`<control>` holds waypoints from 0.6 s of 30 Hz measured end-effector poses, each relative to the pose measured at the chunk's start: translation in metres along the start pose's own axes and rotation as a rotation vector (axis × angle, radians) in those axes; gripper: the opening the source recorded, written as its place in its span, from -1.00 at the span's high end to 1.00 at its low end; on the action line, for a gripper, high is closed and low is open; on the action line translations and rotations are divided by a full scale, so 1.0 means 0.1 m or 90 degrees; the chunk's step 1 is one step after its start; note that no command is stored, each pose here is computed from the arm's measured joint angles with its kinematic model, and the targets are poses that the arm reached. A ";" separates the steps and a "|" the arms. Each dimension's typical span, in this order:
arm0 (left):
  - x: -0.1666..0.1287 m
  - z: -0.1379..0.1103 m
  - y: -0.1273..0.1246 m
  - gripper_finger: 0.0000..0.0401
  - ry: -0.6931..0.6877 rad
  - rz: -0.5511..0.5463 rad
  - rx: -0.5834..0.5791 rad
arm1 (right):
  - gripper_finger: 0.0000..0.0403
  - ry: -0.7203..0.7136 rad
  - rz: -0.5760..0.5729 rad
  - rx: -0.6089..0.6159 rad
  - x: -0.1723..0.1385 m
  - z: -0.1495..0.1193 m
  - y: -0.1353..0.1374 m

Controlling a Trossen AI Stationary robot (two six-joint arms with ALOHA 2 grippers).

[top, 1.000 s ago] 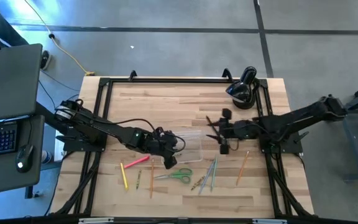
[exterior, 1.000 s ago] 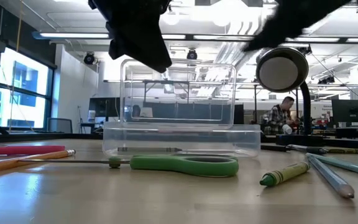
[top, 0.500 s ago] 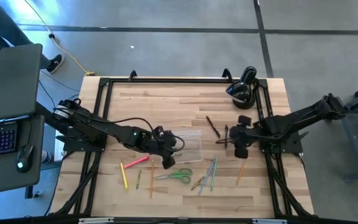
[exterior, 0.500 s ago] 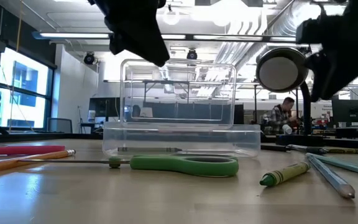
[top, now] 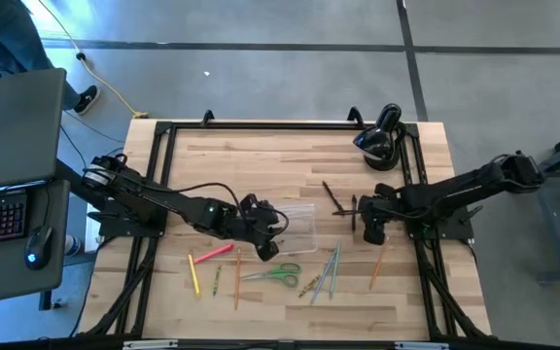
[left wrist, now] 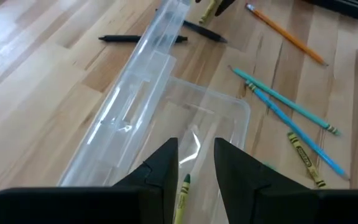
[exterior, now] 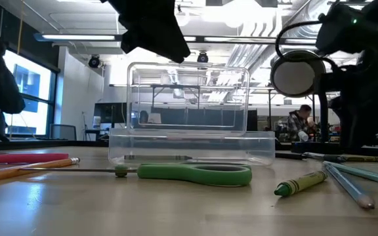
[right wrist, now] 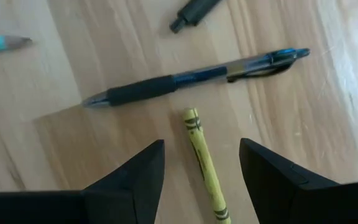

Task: Pick & place school supplies into a supply box
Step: Put the top right green crayon into the supply box

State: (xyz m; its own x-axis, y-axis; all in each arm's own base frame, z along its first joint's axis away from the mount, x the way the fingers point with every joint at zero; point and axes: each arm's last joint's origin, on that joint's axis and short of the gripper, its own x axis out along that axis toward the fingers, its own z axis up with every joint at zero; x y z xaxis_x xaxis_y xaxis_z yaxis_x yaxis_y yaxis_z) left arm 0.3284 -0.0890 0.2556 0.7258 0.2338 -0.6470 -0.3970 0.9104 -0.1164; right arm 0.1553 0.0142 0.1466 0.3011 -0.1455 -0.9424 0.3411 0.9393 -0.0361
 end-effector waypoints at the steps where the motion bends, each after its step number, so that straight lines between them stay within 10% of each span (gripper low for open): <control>1: 0.00 0.00 0.00 0.33 -0.001 -0.001 0.000 | 0.07 -0.002 0.001 0.005 0.01 0.00 -0.01; 18: 0.00 0.04 -0.03 0.33 -0.014 -0.031 -0.013 | 0.07 0.049 0.006 0.017 0.34 0.03 -0.11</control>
State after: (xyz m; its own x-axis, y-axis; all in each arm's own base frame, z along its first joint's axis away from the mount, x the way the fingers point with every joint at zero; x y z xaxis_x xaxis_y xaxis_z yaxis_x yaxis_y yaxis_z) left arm 0.3316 -0.0907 0.2587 0.7564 0.1973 -0.6237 -0.3727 0.9135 -0.1630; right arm 0.1645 -0.0024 0.1155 0.2360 -0.1115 -0.9653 0.3621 0.9319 -0.0192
